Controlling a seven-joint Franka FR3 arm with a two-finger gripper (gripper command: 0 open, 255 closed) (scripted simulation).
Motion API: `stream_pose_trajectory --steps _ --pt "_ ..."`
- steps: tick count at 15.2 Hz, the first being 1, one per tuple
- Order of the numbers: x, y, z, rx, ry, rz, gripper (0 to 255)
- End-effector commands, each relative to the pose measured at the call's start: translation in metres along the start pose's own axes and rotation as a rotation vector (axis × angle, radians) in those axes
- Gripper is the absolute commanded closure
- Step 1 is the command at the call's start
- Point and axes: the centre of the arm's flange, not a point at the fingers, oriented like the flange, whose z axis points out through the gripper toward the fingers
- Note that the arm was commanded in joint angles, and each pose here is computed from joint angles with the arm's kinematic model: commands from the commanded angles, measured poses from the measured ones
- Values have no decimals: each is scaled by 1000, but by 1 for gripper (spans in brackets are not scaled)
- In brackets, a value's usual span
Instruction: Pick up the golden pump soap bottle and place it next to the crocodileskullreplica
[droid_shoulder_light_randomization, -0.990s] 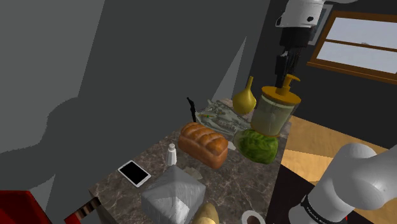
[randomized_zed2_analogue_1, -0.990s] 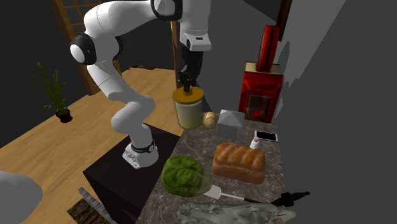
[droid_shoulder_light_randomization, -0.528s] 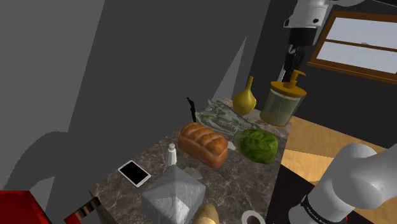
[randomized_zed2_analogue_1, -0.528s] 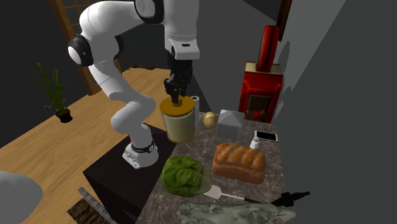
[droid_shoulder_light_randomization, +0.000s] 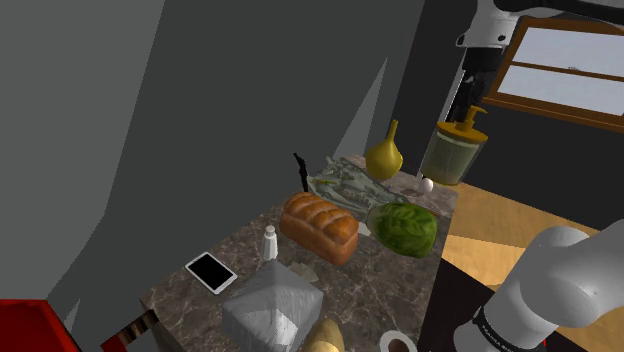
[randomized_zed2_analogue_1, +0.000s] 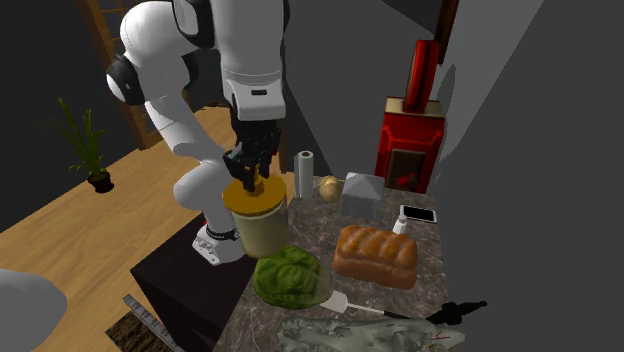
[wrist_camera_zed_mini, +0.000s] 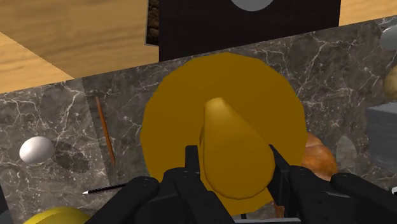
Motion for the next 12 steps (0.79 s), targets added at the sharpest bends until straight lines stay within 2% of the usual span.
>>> stream_pose_trajectory --steps 1,12 --pt "2 26 -1 -1 0 -1 255" --pt "13 168 -4 -1 0 -1 255"
